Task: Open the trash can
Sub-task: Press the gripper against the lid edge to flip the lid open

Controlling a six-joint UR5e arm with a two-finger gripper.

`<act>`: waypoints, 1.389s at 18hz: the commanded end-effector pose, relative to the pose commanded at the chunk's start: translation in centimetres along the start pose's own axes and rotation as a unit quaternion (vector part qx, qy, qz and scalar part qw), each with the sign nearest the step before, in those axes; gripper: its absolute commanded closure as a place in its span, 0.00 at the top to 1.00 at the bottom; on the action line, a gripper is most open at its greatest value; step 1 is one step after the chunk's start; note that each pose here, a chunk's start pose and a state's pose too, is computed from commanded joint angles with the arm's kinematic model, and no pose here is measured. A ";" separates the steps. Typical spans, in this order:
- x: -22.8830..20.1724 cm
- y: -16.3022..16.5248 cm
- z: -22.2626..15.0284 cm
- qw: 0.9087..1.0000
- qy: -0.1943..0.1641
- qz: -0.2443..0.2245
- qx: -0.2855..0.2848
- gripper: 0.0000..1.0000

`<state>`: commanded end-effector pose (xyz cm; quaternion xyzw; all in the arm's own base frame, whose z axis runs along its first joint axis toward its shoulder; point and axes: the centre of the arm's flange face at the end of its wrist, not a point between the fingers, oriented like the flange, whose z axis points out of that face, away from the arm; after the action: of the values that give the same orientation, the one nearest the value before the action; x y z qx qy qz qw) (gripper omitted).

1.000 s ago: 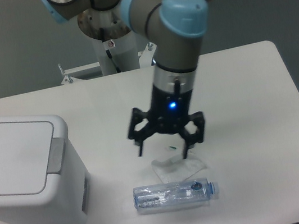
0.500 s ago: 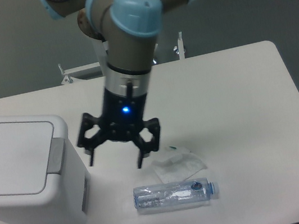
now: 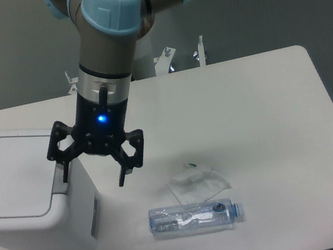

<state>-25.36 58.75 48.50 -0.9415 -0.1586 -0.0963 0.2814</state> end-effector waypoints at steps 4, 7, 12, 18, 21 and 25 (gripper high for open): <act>-0.2 0.1 0.3 1.000 0.000 -0.001 -0.002 1.00; -0.2 0.1 0.3 1.000 0.000 -0.001 -0.002 1.00; -0.3 0.7 1.2 1.000 0.002 -0.001 -0.011 1.00; -0.4 0.7 1.2 1.000 -0.001 -0.003 -0.012 1.00; -0.3 0.6 1.0 1.000 -0.001 -0.003 -0.011 1.00; -0.2 0.6 0.8 1.000 -0.001 -0.003 -0.011 1.00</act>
<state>-25.25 58.66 47.47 -0.9440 -0.1608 -0.0981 0.2710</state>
